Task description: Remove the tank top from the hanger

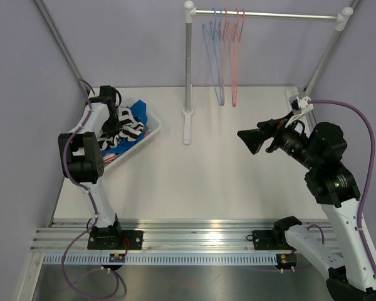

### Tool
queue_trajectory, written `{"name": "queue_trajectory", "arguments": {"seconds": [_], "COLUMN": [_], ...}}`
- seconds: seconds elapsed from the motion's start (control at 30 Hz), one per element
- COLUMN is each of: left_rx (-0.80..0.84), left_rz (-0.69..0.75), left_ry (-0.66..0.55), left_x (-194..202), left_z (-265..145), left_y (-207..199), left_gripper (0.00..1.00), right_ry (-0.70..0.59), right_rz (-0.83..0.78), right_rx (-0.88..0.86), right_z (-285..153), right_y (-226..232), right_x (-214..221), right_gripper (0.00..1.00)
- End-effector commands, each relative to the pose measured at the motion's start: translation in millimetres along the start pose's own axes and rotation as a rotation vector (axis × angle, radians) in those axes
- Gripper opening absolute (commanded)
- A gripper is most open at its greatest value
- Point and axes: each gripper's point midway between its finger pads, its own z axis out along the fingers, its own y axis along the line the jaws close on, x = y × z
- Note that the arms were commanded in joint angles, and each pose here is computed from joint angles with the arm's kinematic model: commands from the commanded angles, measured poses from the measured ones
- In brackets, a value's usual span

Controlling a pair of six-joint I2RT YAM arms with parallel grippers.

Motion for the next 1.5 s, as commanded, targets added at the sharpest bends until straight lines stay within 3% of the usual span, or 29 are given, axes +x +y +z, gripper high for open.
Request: {"name": "queue_trajectory", "arguments": {"seconds": [0.0, 0.03, 0.07, 0.2, 0.4, 0.43, 0.63, 0.73, 0.83, 1.03, 1.17, 1.47], "left_rx": [0.002, 0.014, 0.042, 0.119, 0.192, 0.202, 0.334, 0.360, 0.374, 0.322, 0.351, 0.435], "left_rz": [-0.036, -0.041, -0.048, -0.088, -0.123, -0.123, -0.106, -0.051, -0.032, 0.009, 0.043, 0.085], "left_ry": [0.025, 0.008, -0.015, -0.126, -0.297, -0.313, -0.500, -0.614, -0.706, -0.808, -0.801, -0.836], "left_x": [13.1, 8.6, 2.2, -23.6, -47.0, -47.7, -40.2, -21.0, 12.8, 76.6, 107.1, 146.5], "left_z": [-1.5, -8.2, -17.4, -61.7, -140.1, -148.9, -238.6, -280.4, -307.9, -313.6, -311.7, -313.5], "left_y": [5.5, 4.7, 1.6, -2.3, 8.4, 9.7, 21.9, 32.7, 44.1, 75.5, 80.9, 88.1], "left_gripper": [0.00, 0.00, 0.12, 0.44, 0.69, 0.97, 0.99, 0.99, 0.99, 0.99, 0.99, 0.99], "right_ry": [-0.058, -0.063, -0.064, -0.044, -0.033, -0.038, 0.030, 0.046, 0.061, 0.088, 0.112, 0.169], "right_rz": [-0.046, -0.048, -0.051, -0.057, -0.064, -0.059, -0.042, -0.056, -0.079, -0.085, -0.086, -0.097], "right_rx": [-0.031, -0.031, -0.034, -0.026, 0.056, 0.107, 0.447, 0.618, 0.681, 0.705, 0.734, 0.776], "right_z": [-12.5, -13.8, -14.8, -16.7, -18.9, -18.8, -31.7, -45.8, -51.2, -58.2, -69.8, -95.5], "right_y": [13.6, 14.4, 15.6, 15.1, 1.2, -7.5, -66.8, -94.6, -104.7, -107.2, -108.9, -107.8], "right_x": [-20.7, -22.1, -23.0, -22.1, -21.7, -23.5, -10.9, -5.6, -1.7, 5.8, 11.8, 20.9], "right_gripper": [1.00, 0.99, 0.99, 1.00, 0.99, 0.99, 1.00, 1.00, 1.00, 0.99, 0.99, 0.99]}}
